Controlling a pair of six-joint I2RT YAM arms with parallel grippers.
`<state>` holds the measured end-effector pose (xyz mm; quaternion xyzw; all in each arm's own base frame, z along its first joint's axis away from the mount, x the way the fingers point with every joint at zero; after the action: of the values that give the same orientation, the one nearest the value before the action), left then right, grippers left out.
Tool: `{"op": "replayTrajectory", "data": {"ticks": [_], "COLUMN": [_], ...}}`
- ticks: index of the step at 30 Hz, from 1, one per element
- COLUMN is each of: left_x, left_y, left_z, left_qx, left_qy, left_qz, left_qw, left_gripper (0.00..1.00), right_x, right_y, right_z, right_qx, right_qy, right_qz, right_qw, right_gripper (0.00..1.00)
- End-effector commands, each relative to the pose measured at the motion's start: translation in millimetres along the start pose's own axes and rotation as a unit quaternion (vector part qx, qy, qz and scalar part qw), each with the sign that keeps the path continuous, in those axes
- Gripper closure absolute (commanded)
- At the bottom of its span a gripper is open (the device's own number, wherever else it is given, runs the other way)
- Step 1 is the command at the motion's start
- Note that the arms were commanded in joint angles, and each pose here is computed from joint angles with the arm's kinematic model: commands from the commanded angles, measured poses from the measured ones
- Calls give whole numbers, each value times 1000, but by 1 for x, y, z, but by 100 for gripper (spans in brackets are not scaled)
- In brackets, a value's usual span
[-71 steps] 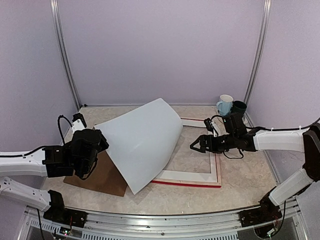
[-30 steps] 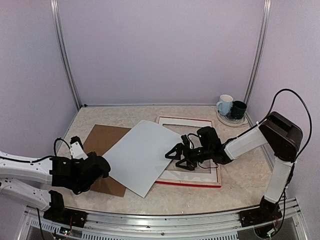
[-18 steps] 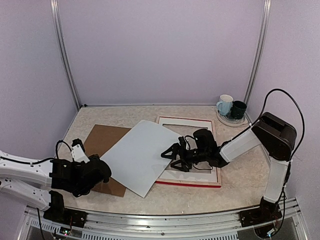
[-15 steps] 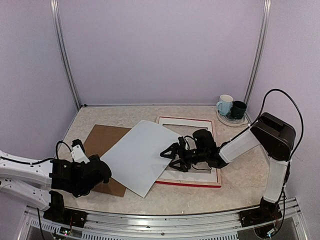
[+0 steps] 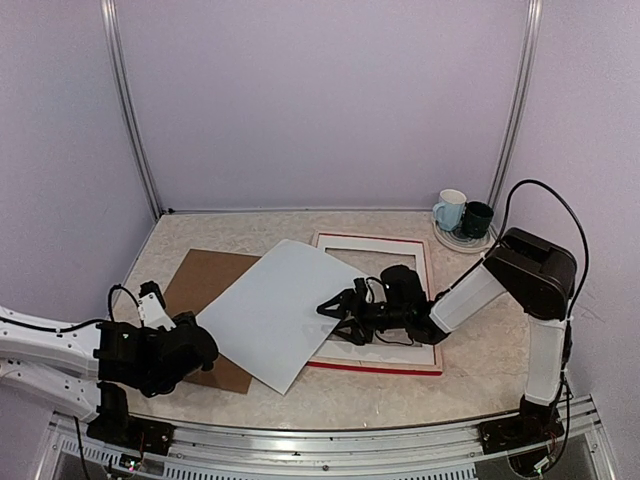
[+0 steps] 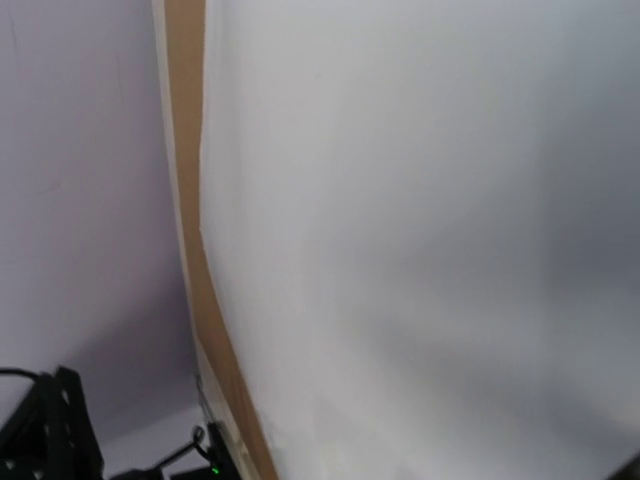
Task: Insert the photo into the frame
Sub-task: Pick up the photo from the backboard.
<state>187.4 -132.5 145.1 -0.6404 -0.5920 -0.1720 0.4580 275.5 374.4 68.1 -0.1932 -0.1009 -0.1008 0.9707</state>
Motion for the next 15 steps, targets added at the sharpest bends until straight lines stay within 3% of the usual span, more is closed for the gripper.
{"op": "replayTrajectory", "data": {"ticks": [1, 9, 12, 15], "left_x": [4, 7, 8, 7], "left_y": [-2, -3, -3, -3], "left_z": [6, 6, 6, 5], "left_qx": [1, -1, -2, -2], "left_qy": [4, 2, 2, 2], "left_qz": [-11, -13, -14, -13], "left_qw": [1000, 1000, 1000, 1000], "left_gripper": [74, 74, 74, 74], "right_x": [-3, -4, -4, -4], "right_y": [7, 10, 8, 5], "right_z": [-3, -5, -6, -5], "right_qx": [9, 24, 23, 20], "right_qy": [24, 34, 35, 31], "right_qz": [-12, -20, -24, -25], "right_qw": [1000, 999, 999, 999], "right_gripper": [29, 60, 80, 92]}}
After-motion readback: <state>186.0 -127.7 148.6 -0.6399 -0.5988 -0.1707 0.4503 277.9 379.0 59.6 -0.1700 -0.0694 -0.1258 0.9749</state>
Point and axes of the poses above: each gripper's point midway between its finger pads, its own y axis out along the fingers, its own z axis along the line the jaws close on, x = y × z, the point moved 3 cm from there along -y, back along the fingers, and after that the axes turned 11 degrees about -y, right-handed, at the moved point
